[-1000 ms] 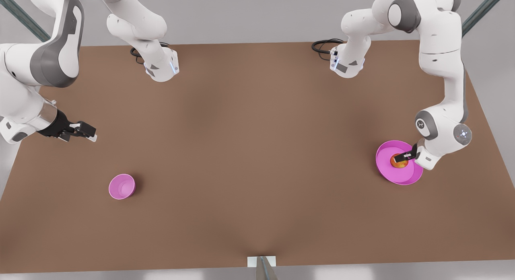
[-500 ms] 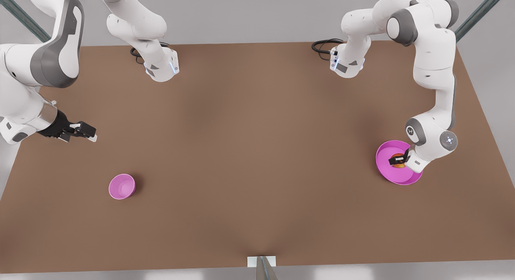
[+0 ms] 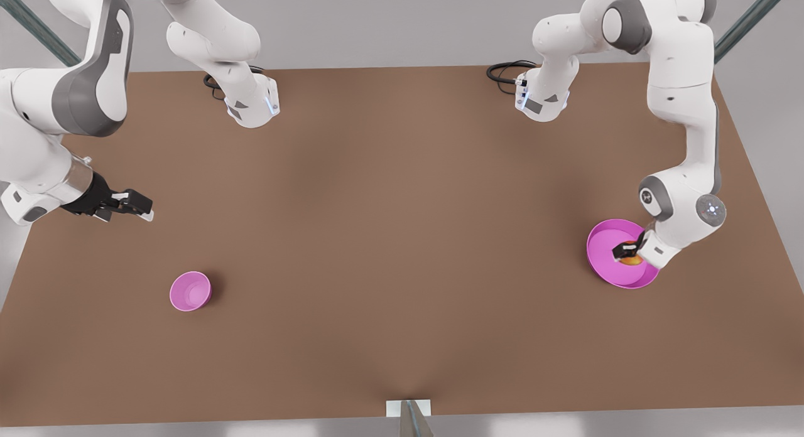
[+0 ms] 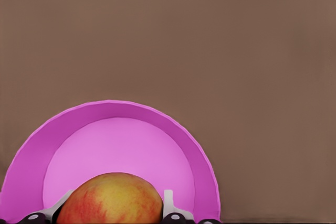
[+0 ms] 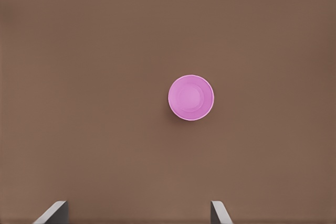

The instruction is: Use the left arm to pick up the apple from the plate, transfer it to the gripper of the right arm, and then use the right arm to place it into the bowl

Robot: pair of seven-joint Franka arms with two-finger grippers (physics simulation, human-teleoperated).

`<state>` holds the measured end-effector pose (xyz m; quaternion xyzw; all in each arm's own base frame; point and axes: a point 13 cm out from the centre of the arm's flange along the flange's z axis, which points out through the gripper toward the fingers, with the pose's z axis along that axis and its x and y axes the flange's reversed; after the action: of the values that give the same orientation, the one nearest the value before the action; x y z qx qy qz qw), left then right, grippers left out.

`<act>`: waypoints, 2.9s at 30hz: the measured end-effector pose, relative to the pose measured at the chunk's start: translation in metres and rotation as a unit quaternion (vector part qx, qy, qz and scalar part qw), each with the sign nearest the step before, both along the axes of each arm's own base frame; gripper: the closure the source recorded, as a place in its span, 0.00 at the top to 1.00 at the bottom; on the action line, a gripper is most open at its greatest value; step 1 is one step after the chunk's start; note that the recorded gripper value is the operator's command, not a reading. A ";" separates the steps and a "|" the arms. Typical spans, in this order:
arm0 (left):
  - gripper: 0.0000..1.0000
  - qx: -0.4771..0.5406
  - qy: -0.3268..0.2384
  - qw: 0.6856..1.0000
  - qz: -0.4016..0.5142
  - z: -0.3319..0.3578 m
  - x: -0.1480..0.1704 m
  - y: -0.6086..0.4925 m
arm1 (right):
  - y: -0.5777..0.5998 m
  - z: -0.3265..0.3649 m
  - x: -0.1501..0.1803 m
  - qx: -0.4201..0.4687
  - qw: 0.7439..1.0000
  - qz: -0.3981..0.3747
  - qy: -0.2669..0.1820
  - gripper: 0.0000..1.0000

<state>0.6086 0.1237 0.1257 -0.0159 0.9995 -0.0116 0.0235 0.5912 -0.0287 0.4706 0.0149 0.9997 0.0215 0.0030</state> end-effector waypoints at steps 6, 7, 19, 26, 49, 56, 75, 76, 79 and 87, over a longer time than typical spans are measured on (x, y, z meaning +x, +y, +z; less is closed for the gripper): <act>0.76 -0.075 -0.023 0.994 -0.073 0.118 0.031 -0.178 | -0.003 0.001 -0.001 0.000 1.000 -0.003 0.000 1.00; 0.76 -0.106 -0.014 0.992 -0.067 0.125 0.028 -0.205 | -0.003 0.001 -0.001 0.001 1.000 -0.003 0.000 1.00; 0.77 -0.518 0.089 0.851 -0.015 0.161 -0.058 -0.588 | 0.054 -0.049 0.003 0.220 0.972 -0.064 0.049 1.00; 0.77 -0.628 -0.013 0.775 -0.069 0.176 0.015 -0.717 | 0.122 -0.069 0.000 0.417 0.896 -0.131 0.082 1.00; 0.78 -0.602 -0.281 0.713 -0.225 0.143 0.051 -0.764 | 0.237 -0.142 0.113 0.673 0.735 -0.085 -0.007 1.00; 0.78 -0.585 -0.320 0.698 -0.260 0.152 0.054 -0.763 | 0.285 -0.169 0.069 0.636 0.771 0.015 0.029 1.00; 0.78 -0.556 -0.360 0.686 -0.300 0.151 0.056 -0.763 | 0.333 -0.231 0.071 0.658 0.751 0.036 0.042 1.00; 0.78 -0.555 -0.361 0.686 -0.301 0.151 0.056 -0.763 | 0.338 -0.229 0.073 0.661 0.748 0.039 0.038 1.00; 0.78 -0.553 -0.364 0.685 -0.304 0.151 0.056 -0.763 | 0.344 -0.218 0.079 0.667 0.743 0.050 0.025 1.00; 0.78 -0.548 -0.370 0.682 -0.313 0.150 0.055 -0.764 | 0.385 -0.195 0.076 0.672 0.736 0.077 0.016 1.00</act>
<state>0.6631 -0.6406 0.2752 0.2934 0.6712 -0.5689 0.3739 0.6673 0.3563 0.2757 -0.0637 0.7227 0.6877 -0.0258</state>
